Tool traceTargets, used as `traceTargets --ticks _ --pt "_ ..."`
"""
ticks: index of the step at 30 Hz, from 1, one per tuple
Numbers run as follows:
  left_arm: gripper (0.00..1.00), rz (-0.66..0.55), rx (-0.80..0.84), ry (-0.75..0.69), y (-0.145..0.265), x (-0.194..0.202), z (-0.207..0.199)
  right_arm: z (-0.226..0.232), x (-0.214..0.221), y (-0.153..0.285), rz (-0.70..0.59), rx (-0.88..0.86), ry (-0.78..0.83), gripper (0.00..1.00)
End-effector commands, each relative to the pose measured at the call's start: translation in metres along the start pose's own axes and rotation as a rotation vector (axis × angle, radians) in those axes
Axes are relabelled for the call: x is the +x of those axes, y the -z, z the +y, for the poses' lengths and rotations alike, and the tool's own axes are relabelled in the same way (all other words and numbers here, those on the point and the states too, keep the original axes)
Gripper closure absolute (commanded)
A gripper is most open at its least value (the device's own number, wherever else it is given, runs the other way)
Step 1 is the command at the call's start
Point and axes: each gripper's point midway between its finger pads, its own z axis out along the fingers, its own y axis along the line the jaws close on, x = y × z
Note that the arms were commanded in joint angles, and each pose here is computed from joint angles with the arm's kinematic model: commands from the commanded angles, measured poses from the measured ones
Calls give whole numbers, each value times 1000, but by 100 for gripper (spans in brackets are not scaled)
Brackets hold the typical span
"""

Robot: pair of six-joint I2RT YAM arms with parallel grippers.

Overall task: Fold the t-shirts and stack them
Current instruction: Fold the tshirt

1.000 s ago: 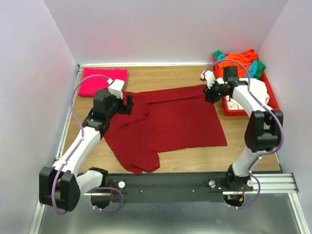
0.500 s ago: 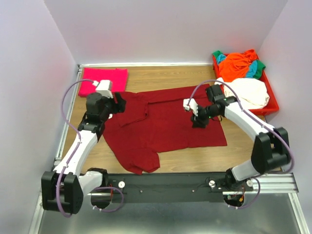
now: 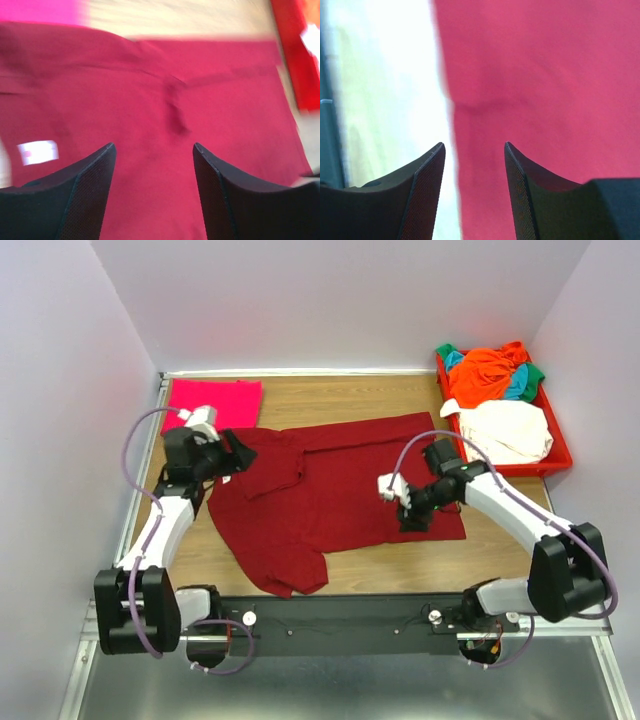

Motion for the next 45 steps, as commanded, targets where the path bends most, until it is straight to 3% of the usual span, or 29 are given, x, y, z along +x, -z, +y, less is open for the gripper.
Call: traceTargets --ticks 1,3,8,12,17,24,45 --pt "28 80 103 -154 5 19 -49 59 -23 -24 -45 -207 173 42" --pt "27 24 75 -200 14 1 -58 72 -45 -41 -37 -241 292 42" --pt "20 -280 -94 -265 64 -77 -62 100 -120 -85 -64 -360 450 43" --pt "14 -415 -161 -240 99 -100 -64 143 -162 -128 -61 -435 552 43" --pt "15 -479 -244 -223 132 -103 -56 199 -169 -168 3 -474 625 39" --pt "15 -582 -249 -256 177 -109 -66 178 -158 -205 133 -326 602 38" --pt "16 -565 -159 -264 175 -98 -79 139 -151 -177 146 -209 624 40"
